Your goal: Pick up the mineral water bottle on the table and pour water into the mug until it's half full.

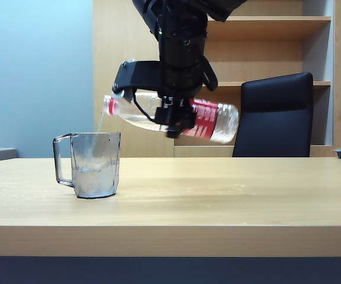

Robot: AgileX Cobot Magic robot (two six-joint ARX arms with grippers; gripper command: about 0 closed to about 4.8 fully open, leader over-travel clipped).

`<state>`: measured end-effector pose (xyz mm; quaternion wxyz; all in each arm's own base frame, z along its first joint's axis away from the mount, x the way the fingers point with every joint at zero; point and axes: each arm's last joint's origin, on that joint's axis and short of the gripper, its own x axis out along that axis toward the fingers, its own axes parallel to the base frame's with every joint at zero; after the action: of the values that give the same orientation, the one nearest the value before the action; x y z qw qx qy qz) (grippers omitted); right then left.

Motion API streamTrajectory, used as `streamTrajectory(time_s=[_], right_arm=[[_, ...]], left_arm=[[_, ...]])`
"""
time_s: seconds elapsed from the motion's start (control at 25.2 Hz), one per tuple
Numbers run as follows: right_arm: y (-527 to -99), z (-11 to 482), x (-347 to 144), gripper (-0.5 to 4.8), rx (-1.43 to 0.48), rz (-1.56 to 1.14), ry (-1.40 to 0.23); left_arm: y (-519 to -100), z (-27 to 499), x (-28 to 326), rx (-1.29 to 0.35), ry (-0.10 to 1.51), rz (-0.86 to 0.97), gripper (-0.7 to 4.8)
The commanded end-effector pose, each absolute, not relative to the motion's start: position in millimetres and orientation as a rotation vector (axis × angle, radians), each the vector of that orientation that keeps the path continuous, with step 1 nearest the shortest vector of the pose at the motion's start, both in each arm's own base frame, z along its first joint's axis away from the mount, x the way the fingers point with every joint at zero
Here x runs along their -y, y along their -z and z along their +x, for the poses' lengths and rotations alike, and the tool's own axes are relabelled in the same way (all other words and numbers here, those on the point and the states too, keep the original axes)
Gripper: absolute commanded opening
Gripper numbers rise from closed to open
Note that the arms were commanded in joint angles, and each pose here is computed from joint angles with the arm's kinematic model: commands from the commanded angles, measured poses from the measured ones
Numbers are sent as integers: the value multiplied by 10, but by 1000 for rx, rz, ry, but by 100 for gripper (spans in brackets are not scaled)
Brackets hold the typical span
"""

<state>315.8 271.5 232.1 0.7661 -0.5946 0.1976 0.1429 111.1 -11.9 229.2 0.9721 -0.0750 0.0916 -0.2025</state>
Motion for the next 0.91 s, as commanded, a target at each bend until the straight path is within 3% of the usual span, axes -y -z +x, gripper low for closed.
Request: streamTrajectory(time_s=[0.04, 0.36, 0.79, 0.91], right_arm=[[-2388, 3206, -2684, 265, -429, -825, -320], [-2015, 3395, -2217, 264, -383, -300, -308], [-1579, 3048, -1908, 267, -127, 7, -307], [-1499, 2954, -1848, 426, -109, 15, -310]], left_arm=[[-2323, 1110, 119, -166, 411, -141, -2], [-2302, 1112, 105, -188, 359, -160, -2], [-2301, 1122, 77, -181, 254, -153, -2], [-2304, 1122, 77, -183, 251, -188, -2]])
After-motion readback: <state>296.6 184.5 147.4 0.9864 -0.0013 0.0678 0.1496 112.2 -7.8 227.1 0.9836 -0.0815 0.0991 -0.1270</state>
